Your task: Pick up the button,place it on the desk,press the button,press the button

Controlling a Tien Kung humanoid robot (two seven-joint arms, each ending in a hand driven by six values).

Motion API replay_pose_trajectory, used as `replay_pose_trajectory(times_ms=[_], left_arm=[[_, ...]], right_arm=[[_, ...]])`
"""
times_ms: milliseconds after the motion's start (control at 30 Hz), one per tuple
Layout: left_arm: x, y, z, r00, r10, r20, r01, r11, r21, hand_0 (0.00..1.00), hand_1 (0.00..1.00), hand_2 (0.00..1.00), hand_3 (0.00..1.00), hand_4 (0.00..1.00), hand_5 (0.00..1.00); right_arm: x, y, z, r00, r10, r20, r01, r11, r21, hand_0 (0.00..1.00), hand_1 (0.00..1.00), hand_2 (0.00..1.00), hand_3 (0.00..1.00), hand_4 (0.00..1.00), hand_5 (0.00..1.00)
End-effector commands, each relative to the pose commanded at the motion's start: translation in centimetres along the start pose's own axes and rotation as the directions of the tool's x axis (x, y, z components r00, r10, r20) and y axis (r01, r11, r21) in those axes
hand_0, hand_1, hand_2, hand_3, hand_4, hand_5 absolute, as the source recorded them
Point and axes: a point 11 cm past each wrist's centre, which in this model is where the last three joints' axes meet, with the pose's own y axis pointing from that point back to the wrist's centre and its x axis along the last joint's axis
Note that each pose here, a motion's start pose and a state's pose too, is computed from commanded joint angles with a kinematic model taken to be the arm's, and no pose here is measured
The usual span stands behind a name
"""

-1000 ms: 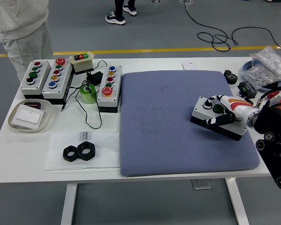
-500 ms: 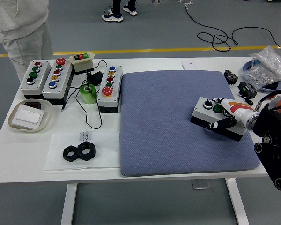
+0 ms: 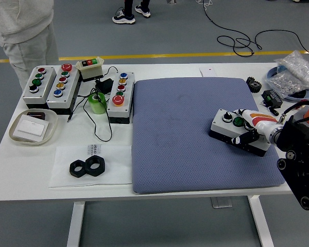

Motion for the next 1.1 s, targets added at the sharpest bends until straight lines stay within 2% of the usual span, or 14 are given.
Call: replay_pose_trajectory(times_ms=[133,167,533,567,600,933,1100], left_arm=[[-0.1,0.0,-0.2,1.0,-0.001,0.002,0.001,1.0,0.004,0.741,0.906,0.955,0.797,0.556,0.998],[0.0,0.0,-0.2,1.0,-0.001,0.003,0.001,1.0,0.004,0.743,0.905,0.955,0.797,0.556,0.998],[0.0,-0.1,-0.6,1.0,0.001,0.004,-0.001,1.0,0.012,0.742,0.905,0.956,0.796,0.555,0.998],[0.0,-0.1,-0.6,1.0,0.001,0.004,-0.001,1.0,0.013,0.742,0.905,0.956,0.796,0.554,0.998],[0.0,-0.1,-0.6,1.0,0.001,0.004,-0.001,1.0,0.013,0.742,0.905,0.956,0.796,0.554,0.998],[0.2,-0.1,-0.9,1.0,0.005,0.002,-0.005,1.0,0.019,0.742,0.905,0.955,0.796,0.554,0.998],[0.4,0.0,-0.7,1.0,0.008,0.002,-0.008,1.0,0.016,0.743,0.905,0.955,0.797,0.553,0.998]], right_arm=[[0.0,0.0,0.0,1.0,0.003,0.005,-0.003,1.0,0.002,0.165,0.182,0.243,0.379,0.499,0.002],[0.0,0.1,0.0,1.0,0.003,0.005,-0.003,1.0,0.003,0.162,0.159,0.22,0.343,0.446,0.002],[0.5,0.4,-0.3,1.0,0.008,-0.019,-0.008,1.0,0.024,0.152,0.153,0.214,0.338,0.436,0.002],[0.5,0.5,-0.3,1.0,0.009,-0.021,-0.008,1.0,0.027,0.152,0.148,0.209,0.337,0.39,0.002],[0.5,0.5,-0.4,1.0,0.009,-0.022,-0.009,1.0,0.027,0.152,0.148,0.209,0.337,0.39,0.002],[2.7,1.2,-1.5,0.997,0.043,-0.057,-0.038,0.996,0.082,0.15,0.146,0.207,0.338,0.382,0.002],[3.2,1.9,-2.6,0.993,0.052,-0.107,-0.038,0.992,0.124,0.141,0.146,0.207,0.337,0.39,0.002]])
